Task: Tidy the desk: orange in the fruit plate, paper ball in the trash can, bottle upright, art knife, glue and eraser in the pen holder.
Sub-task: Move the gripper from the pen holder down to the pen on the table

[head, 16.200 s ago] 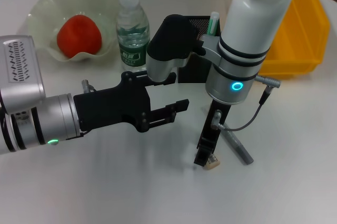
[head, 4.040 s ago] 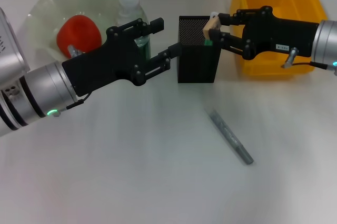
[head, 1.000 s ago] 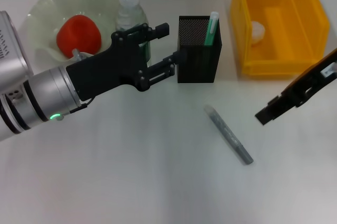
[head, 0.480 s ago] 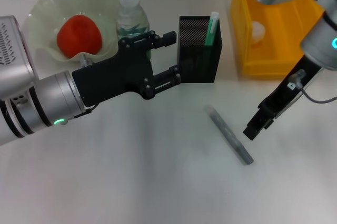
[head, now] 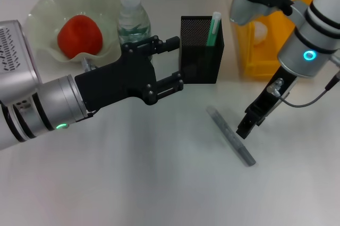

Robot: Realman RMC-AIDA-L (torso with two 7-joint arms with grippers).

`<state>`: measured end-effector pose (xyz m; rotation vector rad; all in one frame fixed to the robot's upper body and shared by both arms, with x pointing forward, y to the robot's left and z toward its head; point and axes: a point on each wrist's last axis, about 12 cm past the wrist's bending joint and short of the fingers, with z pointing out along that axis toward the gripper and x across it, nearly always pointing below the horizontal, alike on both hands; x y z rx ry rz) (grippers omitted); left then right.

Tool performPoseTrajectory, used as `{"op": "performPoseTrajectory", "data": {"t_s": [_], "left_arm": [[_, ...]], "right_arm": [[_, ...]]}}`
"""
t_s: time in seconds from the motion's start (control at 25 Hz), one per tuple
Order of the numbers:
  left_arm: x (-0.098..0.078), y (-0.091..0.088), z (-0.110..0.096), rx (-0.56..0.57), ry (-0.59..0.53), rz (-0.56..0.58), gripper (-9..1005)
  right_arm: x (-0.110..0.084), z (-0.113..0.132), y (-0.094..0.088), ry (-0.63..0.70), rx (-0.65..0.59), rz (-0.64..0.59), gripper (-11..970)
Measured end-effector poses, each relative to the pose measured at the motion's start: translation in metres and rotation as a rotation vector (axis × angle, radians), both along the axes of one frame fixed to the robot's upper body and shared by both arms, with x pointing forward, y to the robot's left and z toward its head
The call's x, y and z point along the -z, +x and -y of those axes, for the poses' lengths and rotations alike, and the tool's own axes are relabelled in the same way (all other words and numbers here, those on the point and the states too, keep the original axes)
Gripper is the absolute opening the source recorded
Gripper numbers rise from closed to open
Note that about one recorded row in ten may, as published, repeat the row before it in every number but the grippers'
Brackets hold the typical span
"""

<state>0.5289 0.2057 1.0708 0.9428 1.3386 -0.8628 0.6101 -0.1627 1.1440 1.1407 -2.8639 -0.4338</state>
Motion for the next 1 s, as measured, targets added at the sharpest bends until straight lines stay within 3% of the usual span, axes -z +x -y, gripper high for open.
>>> {"op": "performPoseTrajectory", "data": {"t_s": [1.0], "left_arm": [[-0.001,0.005,0.004,-0.001,0.024,0.017,601]], "right_arm": [[0.009,-0.027,0.004,0.015,-0.044,0.045,464]]}}
